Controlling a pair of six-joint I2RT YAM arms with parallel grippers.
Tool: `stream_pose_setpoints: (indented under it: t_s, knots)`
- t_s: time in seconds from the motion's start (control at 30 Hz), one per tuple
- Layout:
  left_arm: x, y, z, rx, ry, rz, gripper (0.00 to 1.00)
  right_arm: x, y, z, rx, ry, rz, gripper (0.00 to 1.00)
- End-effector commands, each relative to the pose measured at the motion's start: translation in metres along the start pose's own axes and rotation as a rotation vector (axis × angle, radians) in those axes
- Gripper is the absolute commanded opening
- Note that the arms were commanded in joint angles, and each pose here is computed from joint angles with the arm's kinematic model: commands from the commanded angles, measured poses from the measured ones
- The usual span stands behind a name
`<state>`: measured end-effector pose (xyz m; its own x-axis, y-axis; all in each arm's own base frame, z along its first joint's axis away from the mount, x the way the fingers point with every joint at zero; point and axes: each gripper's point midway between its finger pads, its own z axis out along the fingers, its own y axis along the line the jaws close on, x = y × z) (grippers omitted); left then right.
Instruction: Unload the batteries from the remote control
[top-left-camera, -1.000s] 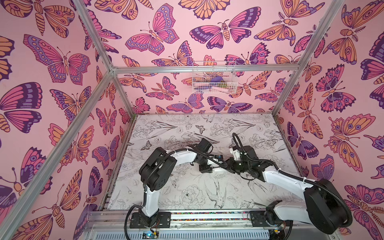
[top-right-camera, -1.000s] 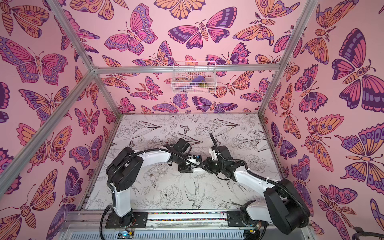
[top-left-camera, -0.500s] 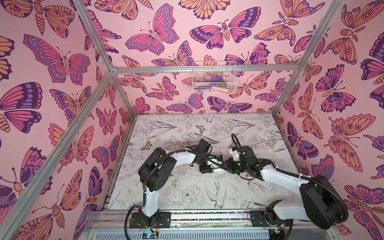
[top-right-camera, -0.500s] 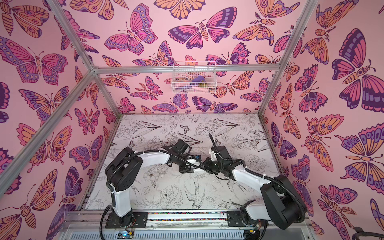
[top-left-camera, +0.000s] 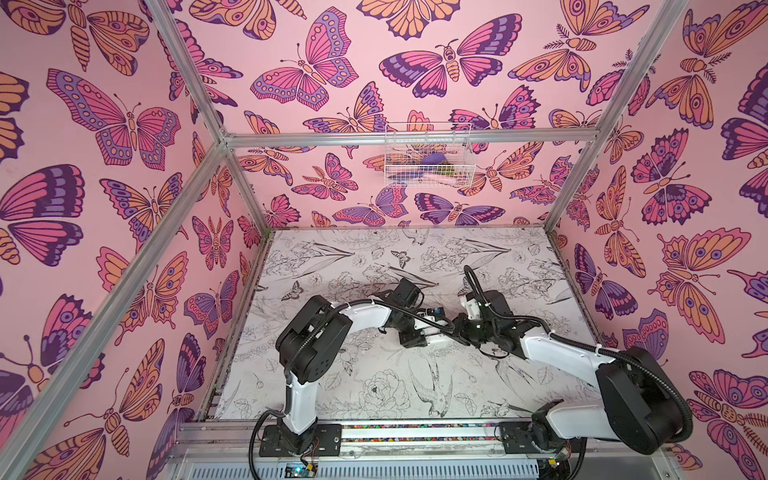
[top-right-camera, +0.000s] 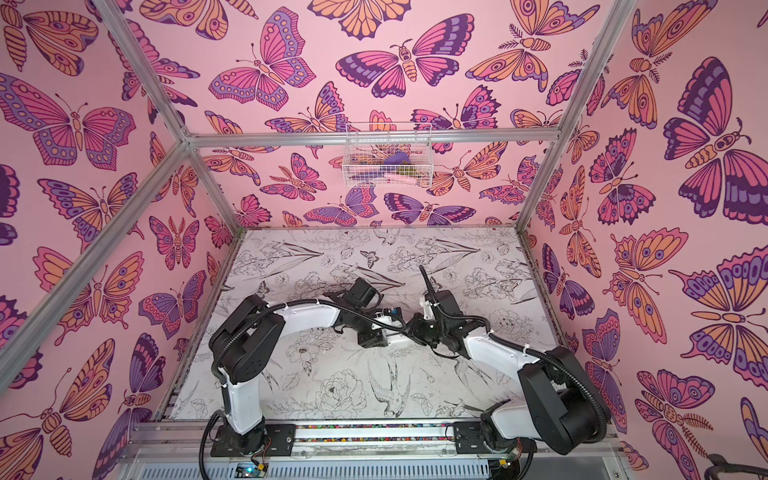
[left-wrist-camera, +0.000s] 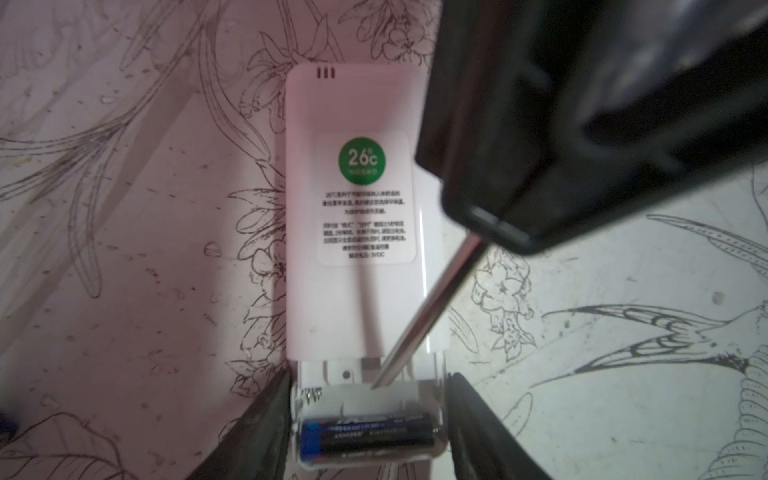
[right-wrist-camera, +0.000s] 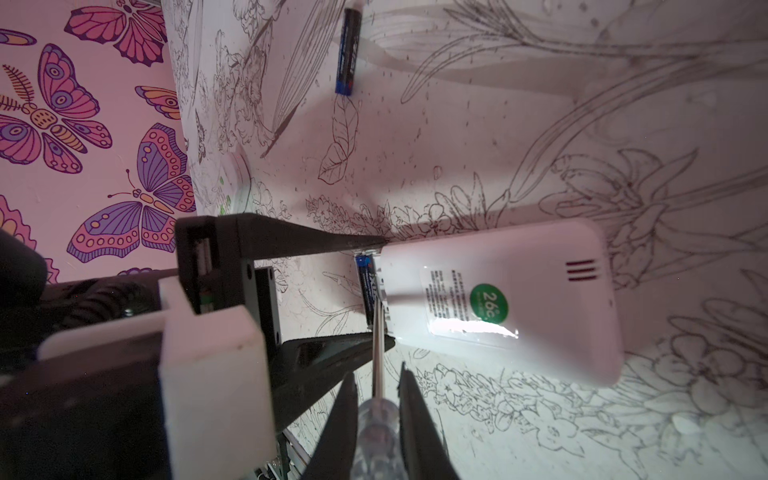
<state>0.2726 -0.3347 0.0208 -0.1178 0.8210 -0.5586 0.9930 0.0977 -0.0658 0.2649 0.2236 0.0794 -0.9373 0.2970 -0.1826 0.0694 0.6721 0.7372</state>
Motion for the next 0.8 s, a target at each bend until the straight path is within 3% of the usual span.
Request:
stream_pose_setpoints:
  t_s: [0.0,0.33,0.53,0.63,0.77]
  knots:
    - [0.037,-0.019,0.018,0.059,0.113,-0.109,0.53,-0.012,0.006,-0.013,-0.013,-0.050,-0.019,0.00]
    - [0.001,-0.010,0.041,0.027,0.033,-0.073,0.53,-0.024,-0.011,-0.052,-0.008,-0.101,-0.002,0.00]
    - [-0.008,-0.003,0.048,0.007,0.028,-0.056,0.61,-0.027,-0.012,-0.057,-0.022,-0.102,-0.004,0.00]
    - [-0.001,-0.005,0.050,0.013,0.043,-0.045,0.71,-0.027,-0.008,-0.054,-0.038,-0.087,-0.013,0.00]
    - [0.008,-0.010,0.048,0.017,0.059,-0.033,0.75,-0.028,-0.010,-0.049,-0.045,-0.079,-0.002,0.00]
